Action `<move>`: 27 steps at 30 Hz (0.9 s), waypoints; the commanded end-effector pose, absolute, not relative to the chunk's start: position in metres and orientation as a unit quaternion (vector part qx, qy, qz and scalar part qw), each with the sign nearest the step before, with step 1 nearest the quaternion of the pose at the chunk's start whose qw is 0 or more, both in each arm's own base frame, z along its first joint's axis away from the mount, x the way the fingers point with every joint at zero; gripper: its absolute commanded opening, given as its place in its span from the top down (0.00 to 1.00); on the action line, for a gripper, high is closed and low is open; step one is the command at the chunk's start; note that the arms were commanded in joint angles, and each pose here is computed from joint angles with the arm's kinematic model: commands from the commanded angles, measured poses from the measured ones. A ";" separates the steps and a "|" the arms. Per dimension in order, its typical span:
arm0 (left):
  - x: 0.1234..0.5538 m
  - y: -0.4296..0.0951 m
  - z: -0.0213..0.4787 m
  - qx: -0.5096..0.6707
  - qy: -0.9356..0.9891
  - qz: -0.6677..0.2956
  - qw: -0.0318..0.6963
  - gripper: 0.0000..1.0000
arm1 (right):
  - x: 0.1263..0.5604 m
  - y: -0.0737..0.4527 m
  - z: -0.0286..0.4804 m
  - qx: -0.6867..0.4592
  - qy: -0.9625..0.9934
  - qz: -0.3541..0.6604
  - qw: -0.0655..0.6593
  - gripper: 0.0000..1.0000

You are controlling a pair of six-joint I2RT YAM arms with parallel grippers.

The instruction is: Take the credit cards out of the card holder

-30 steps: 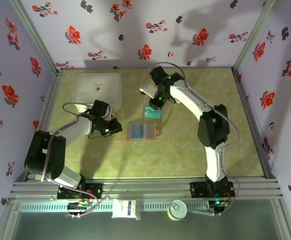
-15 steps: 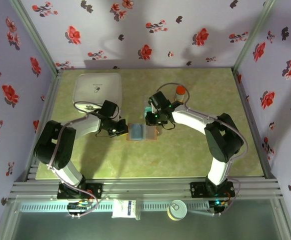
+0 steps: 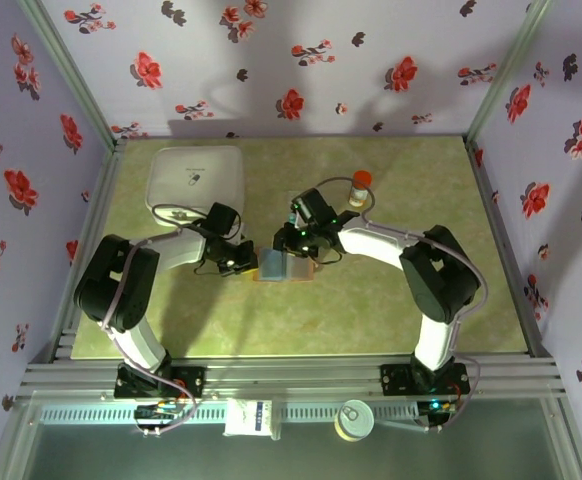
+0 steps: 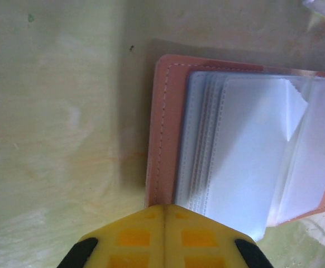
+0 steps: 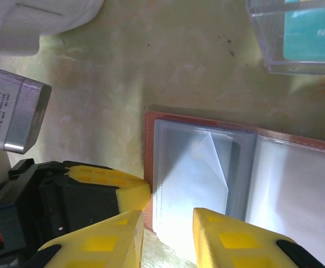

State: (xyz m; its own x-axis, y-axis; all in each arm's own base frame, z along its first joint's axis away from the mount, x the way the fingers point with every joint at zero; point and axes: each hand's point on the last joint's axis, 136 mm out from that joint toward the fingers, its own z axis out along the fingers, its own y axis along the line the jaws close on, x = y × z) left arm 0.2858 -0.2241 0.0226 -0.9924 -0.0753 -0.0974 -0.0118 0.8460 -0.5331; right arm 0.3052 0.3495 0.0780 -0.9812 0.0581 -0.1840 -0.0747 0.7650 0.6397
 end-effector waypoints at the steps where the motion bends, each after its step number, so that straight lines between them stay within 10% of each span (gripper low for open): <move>1: 0.287 -0.223 0.022 -0.018 0.962 -0.266 0.059 0.99 | 0.302 0.364 0.074 -0.001 0.932 0.354 0.073 0.70; 27: 0.279 -0.218 0.013 -0.022 0.965 -0.256 0.043 0.99 | 0.286 0.343 0.038 -0.013 0.966 0.255 0.051 0.73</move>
State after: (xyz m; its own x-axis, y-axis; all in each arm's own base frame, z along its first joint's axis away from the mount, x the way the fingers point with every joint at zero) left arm 0.2859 -0.2235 0.0218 -0.9923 -0.0760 -0.0975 -0.0129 0.8482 -0.5295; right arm 0.2878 0.3507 0.0417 -0.9953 0.0198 -0.0946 -0.0354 0.8366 0.5467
